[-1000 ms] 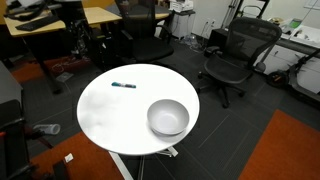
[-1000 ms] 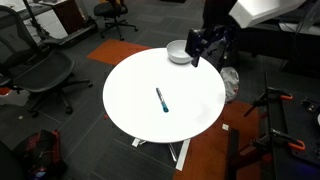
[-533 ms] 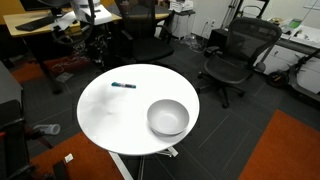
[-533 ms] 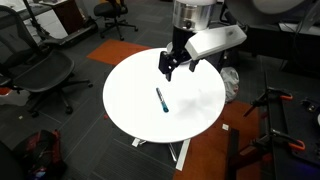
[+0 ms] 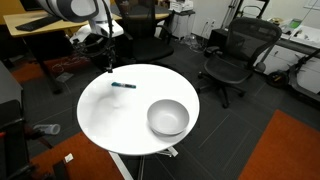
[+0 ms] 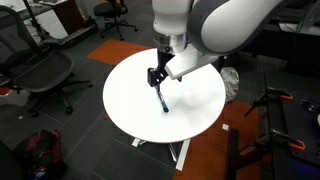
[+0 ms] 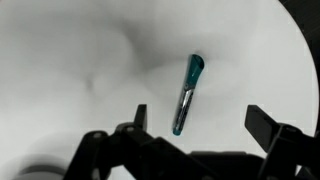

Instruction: Put the marker in the bowl

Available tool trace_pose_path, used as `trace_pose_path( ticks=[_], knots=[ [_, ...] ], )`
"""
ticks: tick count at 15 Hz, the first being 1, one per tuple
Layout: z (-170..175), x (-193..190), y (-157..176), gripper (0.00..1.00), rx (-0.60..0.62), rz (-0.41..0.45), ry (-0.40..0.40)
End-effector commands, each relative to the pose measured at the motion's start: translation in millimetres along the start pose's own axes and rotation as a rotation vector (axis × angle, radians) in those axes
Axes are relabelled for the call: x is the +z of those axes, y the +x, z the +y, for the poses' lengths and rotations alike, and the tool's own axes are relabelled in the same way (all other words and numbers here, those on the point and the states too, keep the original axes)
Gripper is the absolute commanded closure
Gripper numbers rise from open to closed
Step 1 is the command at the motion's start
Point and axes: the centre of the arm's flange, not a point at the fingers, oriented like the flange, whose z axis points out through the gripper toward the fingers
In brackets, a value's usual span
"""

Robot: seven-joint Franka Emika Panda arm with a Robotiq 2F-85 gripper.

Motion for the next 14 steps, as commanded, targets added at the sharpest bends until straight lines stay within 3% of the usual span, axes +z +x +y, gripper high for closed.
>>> trace_pose_path(
  ticks=[1, 14],
  knots=[
    [-15.7, 19.5, 14.0, 0.0, 0.013, 0.031, -0.029],
    [-23.4, 81.9, 27.1, 0.0, 0.027, 0.017, -0.095]
  ],
)
